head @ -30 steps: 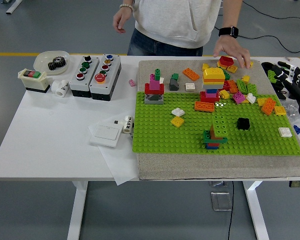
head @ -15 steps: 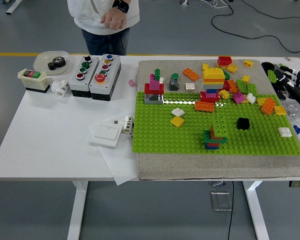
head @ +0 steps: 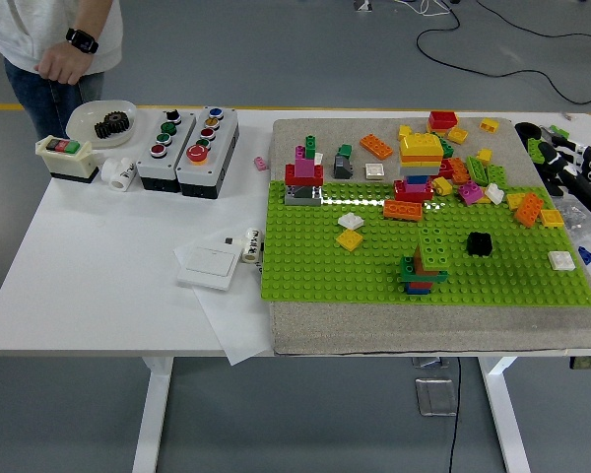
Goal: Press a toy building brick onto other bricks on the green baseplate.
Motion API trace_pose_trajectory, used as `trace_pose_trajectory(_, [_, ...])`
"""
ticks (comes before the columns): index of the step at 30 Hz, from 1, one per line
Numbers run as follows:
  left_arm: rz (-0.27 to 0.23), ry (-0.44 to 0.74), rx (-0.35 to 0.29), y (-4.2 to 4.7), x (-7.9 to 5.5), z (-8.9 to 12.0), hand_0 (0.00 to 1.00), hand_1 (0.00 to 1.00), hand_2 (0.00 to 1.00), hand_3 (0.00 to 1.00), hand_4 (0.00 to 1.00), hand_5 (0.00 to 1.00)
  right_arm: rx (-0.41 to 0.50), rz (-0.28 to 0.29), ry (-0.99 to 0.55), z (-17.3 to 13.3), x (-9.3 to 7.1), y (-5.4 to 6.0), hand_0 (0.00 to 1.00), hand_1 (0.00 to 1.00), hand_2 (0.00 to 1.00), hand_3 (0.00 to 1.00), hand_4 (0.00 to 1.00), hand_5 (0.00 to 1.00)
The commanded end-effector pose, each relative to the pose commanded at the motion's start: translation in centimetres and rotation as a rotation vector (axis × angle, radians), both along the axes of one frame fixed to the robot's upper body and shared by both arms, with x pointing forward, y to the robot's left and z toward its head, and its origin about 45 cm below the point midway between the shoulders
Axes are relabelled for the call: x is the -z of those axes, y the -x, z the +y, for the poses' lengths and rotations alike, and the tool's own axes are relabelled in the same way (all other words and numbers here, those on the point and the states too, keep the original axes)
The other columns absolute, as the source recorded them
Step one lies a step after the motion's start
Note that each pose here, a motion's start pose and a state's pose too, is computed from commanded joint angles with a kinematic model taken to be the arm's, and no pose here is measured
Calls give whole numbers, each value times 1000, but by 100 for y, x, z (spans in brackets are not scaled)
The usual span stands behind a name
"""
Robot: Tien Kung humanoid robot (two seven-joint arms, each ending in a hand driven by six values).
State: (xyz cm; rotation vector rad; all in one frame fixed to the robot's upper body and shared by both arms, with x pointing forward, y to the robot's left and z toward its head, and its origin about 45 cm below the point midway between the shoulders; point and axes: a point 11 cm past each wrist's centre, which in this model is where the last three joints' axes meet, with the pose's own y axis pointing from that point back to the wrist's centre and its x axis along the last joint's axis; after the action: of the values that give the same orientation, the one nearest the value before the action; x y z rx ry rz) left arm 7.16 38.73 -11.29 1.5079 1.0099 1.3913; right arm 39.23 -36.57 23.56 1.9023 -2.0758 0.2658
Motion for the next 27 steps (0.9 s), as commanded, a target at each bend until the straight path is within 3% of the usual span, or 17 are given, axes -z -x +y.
trace_pose_trajectory(12, [16, -6, 9, 58, 0, 31, 493, 572, 658, 635, 699, 774, -6, 17, 5, 6, 45, 20, 729, 744, 803, 862, 989, 763])
trace_pose_trajectory(27, [13, -7, 12, 39, -1, 24, 496, 572, 659, 626, 666, 748, -9, 6, -2, 13, 1, 2, 723, 743, 800, 865, 972, 772])
